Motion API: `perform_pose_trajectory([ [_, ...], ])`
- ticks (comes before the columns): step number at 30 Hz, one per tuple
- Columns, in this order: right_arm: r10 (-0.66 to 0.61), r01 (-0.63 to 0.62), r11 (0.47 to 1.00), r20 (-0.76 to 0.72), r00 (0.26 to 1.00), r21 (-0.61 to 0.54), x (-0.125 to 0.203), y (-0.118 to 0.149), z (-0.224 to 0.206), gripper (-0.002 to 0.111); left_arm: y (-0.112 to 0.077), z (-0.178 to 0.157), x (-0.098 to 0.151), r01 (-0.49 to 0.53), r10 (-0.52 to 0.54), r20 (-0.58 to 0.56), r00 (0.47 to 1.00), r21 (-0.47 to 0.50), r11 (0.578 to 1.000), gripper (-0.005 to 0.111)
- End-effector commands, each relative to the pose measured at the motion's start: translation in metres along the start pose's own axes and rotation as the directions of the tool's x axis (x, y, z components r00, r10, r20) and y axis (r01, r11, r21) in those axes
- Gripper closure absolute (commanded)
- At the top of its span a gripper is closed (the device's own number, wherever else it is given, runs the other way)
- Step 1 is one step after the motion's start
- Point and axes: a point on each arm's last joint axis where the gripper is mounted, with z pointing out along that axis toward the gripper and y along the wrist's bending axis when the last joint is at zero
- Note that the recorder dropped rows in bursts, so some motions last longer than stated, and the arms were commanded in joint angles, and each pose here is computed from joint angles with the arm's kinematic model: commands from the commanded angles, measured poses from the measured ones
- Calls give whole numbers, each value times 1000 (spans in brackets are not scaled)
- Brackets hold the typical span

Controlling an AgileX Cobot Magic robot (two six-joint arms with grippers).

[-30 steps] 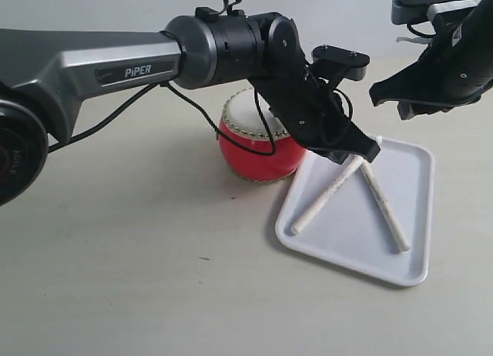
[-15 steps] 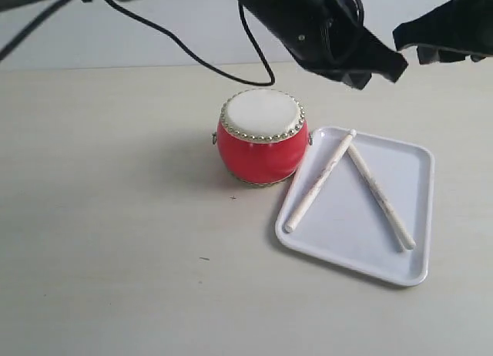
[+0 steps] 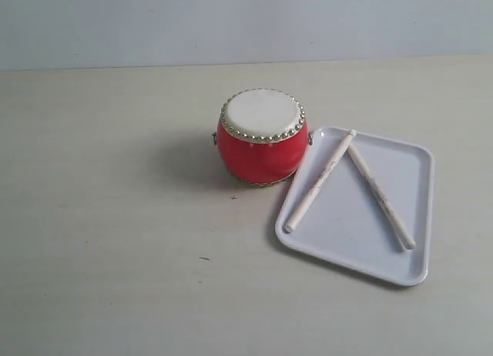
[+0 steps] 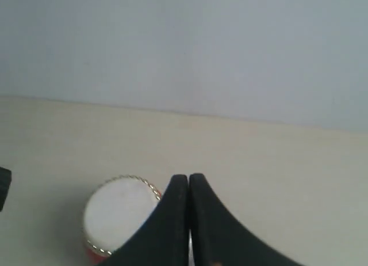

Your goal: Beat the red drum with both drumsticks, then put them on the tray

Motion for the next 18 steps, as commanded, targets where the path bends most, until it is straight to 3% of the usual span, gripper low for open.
perform_pose_trajectory([
  [1,-6,21,997,178,984,-81,-15,12,-46,108,-11,-55,-9,-13,13,49,999,-9,1000,107],
  [6,-5,52,990,328,945,-134,-18,22,-98,108,-23,-111,-10,-36,38,103,994,-25,999,107],
  [11,-9,79,987,446,895,-139,-13,28,-145,108,-34,-165,6,-49,58,166,984,-63,997,107],
  [14,-11,94,986,506,862,-138,-8,30,-170,108,-35,-191,24,-34,60,189,980,-138,990,107],
  [18,21,107,979,606,795,-173,5,37,-214,108,-45,-234,77,-10,70,284,956,-208,978,107],
])
